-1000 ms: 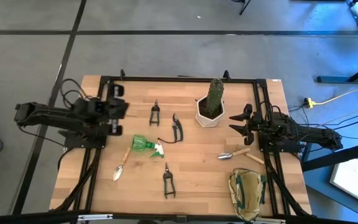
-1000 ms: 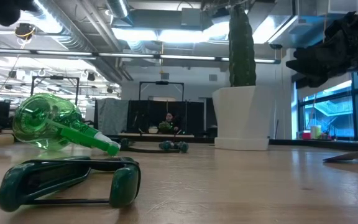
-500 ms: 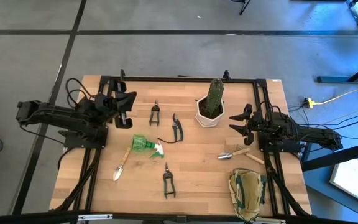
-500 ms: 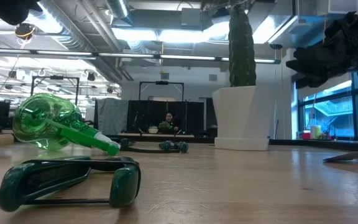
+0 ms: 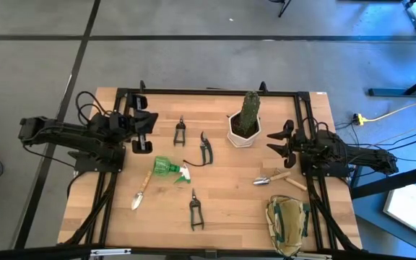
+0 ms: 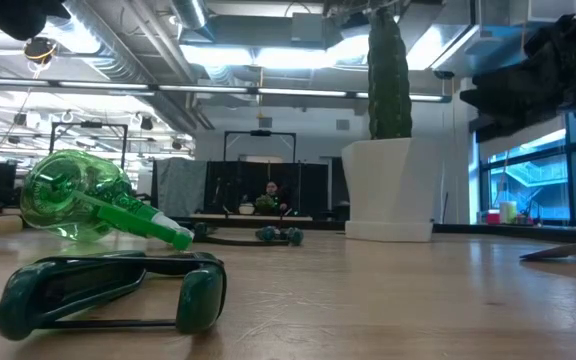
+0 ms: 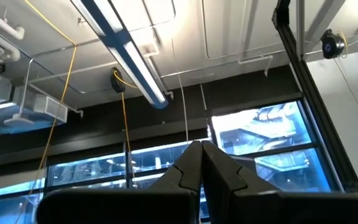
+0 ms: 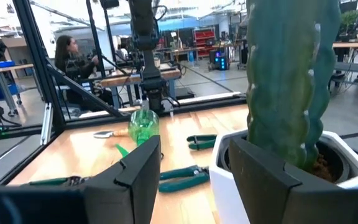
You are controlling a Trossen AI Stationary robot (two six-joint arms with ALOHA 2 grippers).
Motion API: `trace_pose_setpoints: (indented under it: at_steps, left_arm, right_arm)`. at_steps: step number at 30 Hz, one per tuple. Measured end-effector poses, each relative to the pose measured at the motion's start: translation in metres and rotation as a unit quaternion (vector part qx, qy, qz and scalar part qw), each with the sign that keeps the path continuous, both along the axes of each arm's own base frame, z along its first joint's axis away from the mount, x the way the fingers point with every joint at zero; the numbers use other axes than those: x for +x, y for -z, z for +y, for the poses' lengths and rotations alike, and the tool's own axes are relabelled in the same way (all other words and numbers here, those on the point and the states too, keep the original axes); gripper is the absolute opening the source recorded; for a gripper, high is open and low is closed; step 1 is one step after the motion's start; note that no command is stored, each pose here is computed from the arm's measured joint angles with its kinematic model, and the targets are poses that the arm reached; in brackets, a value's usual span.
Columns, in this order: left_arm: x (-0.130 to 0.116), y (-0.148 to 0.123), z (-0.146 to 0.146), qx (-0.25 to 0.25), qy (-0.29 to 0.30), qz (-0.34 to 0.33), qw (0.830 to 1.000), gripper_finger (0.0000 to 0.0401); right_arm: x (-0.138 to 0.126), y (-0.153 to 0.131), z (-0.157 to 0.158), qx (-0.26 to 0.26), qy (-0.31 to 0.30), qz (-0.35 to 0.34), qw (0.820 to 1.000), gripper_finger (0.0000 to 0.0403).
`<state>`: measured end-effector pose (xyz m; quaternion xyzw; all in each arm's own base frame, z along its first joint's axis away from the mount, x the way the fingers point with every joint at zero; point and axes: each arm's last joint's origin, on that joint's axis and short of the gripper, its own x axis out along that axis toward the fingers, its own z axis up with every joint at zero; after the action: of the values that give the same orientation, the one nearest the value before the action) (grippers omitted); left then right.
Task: Pick & Place Garden tools in Gardening bag
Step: Move the white vase to the right side of the table
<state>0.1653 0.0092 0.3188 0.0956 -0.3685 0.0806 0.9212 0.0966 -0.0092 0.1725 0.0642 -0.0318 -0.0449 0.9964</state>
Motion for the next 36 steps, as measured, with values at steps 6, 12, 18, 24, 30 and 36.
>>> trace_pose_setpoints:
  at_steps: [6, 12, 18, 24, 30, 36]
  left_arm:
    - [0.001, 0.001, 0.0, 0.0, 0.0, 0.006, 1.0, 0.0004]
    - [0.003, 0.003, 0.0, 0.004, -0.004, 0.017, 1.0, 0.0004]
    - [0.008, 0.007, 0.002, 0.029, -0.061, 0.04, 0.997, 0.0004]
    - [0.02, 0.008, 0.012, -0.018, -0.121, 0.022, 0.992, 0.0004]
    - [0.039, 0.0, 0.027, -0.078, -0.104, 0.029, 0.991, 0.0004]
    - [0.06, 0.002, 0.028, -0.084, -0.085, 0.046, 0.992, 0.0004]
  right_arm:
    - [-0.001, -0.01, 0.0, -0.005, 0.0, -0.053, 0.999, 0.0193]
    - [-0.004, -0.022, 0.001, 0.007, -0.014, -0.114, 0.993, 0.0193]
    - [-0.004, -0.024, 0.001, 0.03, -0.026, -0.127, 0.991, 0.0193]
    - [-0.004, -0.023, 0.001, 0.029, -0.025, -0.121, 0.992, 0.0193]
    - [-0.003, -0.018, 0.001, 0.02, -0.017, -0.094, 0.995, 0.0193]
    - [-0.002, -0.016, 0.001, 0.037, -0.019, -0.086, 0.995, 0.0192]
